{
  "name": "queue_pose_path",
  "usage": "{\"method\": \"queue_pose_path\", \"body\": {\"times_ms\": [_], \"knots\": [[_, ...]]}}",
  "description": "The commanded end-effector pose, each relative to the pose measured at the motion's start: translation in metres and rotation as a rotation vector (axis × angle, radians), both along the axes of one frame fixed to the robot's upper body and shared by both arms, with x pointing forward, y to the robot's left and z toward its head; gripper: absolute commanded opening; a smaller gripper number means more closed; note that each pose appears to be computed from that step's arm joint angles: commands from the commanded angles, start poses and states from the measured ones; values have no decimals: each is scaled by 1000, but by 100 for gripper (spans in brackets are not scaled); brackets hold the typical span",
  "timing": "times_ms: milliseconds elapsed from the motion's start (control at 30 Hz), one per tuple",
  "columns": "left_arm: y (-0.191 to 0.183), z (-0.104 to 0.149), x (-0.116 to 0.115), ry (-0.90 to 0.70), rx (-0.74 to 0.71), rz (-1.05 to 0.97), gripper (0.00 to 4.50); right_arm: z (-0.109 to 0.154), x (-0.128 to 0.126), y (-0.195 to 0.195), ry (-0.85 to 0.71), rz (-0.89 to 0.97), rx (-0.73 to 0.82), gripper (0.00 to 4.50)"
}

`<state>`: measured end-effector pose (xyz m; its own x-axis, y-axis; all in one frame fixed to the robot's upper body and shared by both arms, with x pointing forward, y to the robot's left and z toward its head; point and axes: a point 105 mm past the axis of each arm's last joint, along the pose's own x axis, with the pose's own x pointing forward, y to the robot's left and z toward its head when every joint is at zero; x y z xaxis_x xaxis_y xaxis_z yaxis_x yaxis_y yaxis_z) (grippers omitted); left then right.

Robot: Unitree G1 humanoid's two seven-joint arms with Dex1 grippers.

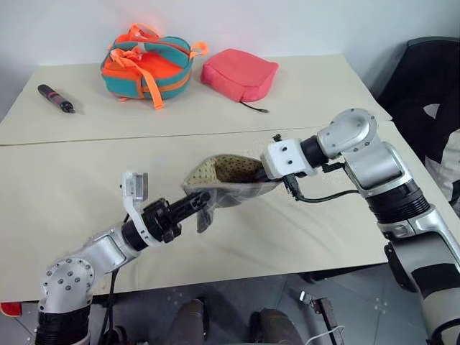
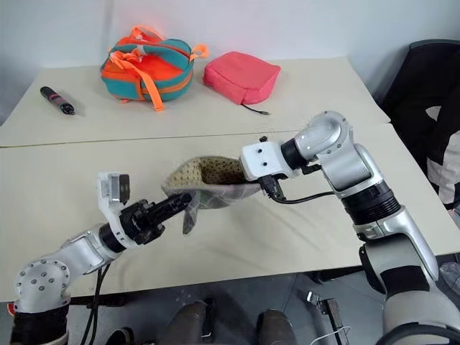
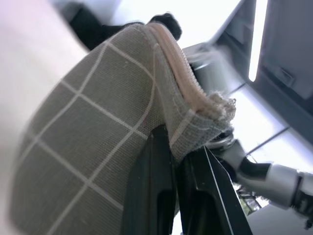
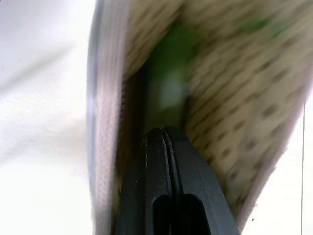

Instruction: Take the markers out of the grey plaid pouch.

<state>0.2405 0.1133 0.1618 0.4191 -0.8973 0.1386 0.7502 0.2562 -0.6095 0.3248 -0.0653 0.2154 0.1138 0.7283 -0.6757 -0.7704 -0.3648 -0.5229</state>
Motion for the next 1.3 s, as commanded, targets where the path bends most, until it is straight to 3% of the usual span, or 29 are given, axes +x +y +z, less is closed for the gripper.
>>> {"method": "queue_pose_path", "body": {"times_ms": [33, 167, 333, 433, 700, 933, 1100, 1300], "knots": [[2, -14, -1, -20, 69, -5, 0, -14, -5, 6, -10, 17, -55, 5], [18, -28, 6, -89, 227, 100, 0, -50, -4, 19, -71, 29, -120, 5], [22, -27, 6, -125, 247, 131, 0, -47, 11, 23, -115, -21, -83, 5], [17, -24, 7, -132, 214, 137, 0, -41, 12, 26, -91, -25, -59, 58], [14, -26, 8, -117, 186, 146, 0, -38, 15, 35, -156, -2, -37, 320], [11, -17, 8, -85, 81, 126, 0, -37, 14, 39, -141, 7, -21, 320], [-7, 11, 0, -41, -143, 2, 0, -21, 10, 39, -122, 20, 21, 197], [-1, 5, -7, 53, -186, -46, 0, 2, 4, 27, -66, 35, 31, 197]]}}
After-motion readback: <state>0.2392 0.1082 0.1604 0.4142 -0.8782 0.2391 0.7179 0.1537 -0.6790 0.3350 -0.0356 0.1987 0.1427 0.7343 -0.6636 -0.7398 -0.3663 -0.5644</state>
